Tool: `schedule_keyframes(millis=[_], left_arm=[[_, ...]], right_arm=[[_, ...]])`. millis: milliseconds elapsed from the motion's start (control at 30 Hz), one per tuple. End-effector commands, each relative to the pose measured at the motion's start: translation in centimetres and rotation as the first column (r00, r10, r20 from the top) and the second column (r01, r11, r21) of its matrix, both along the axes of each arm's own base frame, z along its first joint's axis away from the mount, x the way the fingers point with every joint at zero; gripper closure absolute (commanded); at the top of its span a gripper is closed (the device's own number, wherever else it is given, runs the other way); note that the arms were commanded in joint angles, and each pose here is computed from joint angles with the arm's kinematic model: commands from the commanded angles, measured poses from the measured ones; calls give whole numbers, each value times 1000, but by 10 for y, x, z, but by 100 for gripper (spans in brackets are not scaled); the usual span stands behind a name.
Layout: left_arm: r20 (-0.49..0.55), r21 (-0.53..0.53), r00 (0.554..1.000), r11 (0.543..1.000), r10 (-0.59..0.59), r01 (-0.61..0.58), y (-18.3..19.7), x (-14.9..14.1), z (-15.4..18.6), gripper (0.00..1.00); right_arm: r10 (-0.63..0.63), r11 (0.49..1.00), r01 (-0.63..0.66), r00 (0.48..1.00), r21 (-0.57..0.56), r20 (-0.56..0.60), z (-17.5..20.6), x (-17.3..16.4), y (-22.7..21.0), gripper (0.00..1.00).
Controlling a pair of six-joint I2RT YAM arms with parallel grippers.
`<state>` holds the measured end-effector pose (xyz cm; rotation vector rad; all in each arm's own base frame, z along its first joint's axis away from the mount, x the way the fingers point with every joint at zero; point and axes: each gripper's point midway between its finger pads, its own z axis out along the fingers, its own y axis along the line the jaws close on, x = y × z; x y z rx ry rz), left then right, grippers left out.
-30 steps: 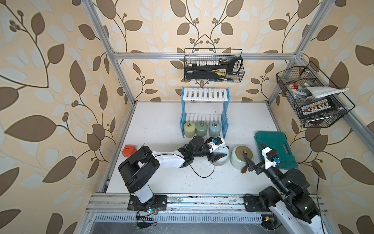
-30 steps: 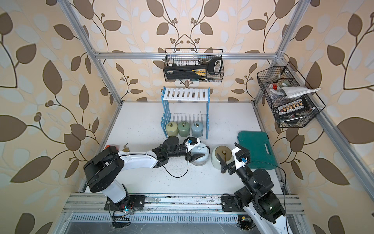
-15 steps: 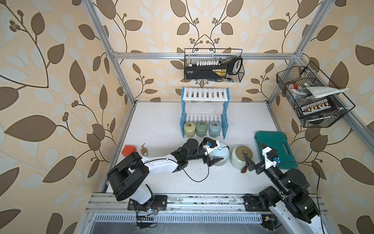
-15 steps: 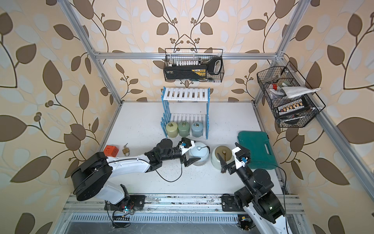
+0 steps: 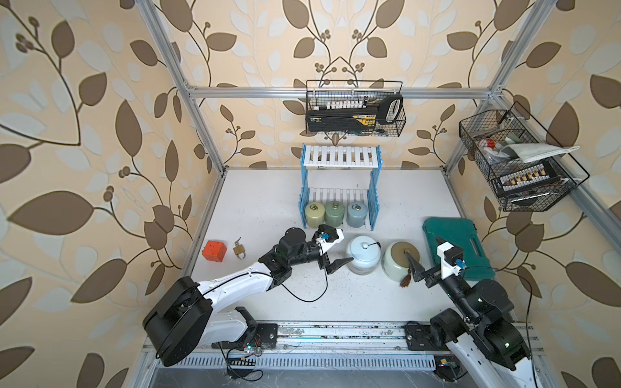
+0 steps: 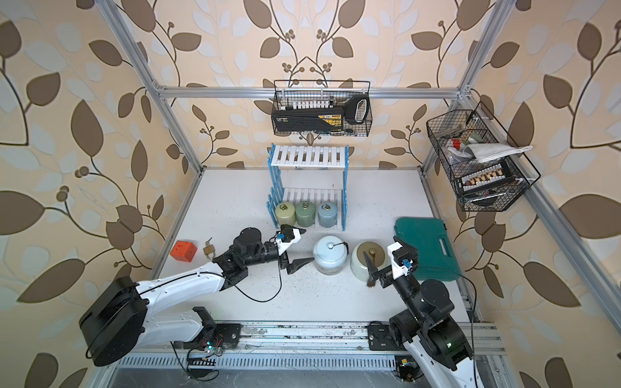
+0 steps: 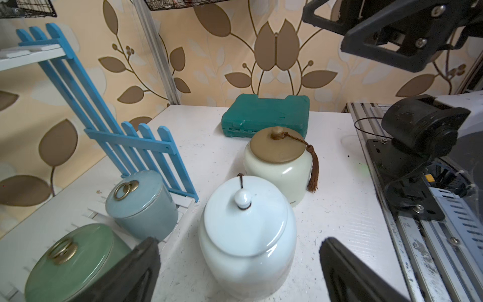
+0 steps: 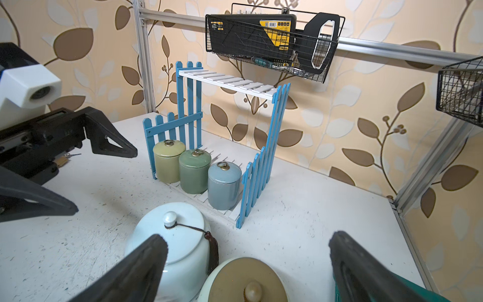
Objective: Remove the tea canisters from the shelf
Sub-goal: Place the tea canister at the center of the board.
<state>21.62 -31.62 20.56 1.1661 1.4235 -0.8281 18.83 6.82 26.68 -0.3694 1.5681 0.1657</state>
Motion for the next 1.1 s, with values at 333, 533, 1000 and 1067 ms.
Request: schedule_keyframes(millis=[333, 533, 1000, 1067], left_arm=[[-99, 97, 992, 993, 81, -71, 56, 7, 9, 1], [-174, 91, 968, 982, 181, -167, 89, 15, 27, 1], [-146, -8, 881, 890, 449, -455, 167, 25, 62, 1], [-133, -11, 876, 883, 464, -470, 174, 21, 62, 1]], right_arm=[[-103, 994, 107, 989, 29, -106, 4, 13, -13, 1], [-125, 988, 141, 964, 55, -235, 12, 29, -9, 1], [-187, 961, 259, 865, 96, -465, 22, 70, 20, 1], [-195, 961, 264, 862, 85, -468, 25, 74, 30, 1]])
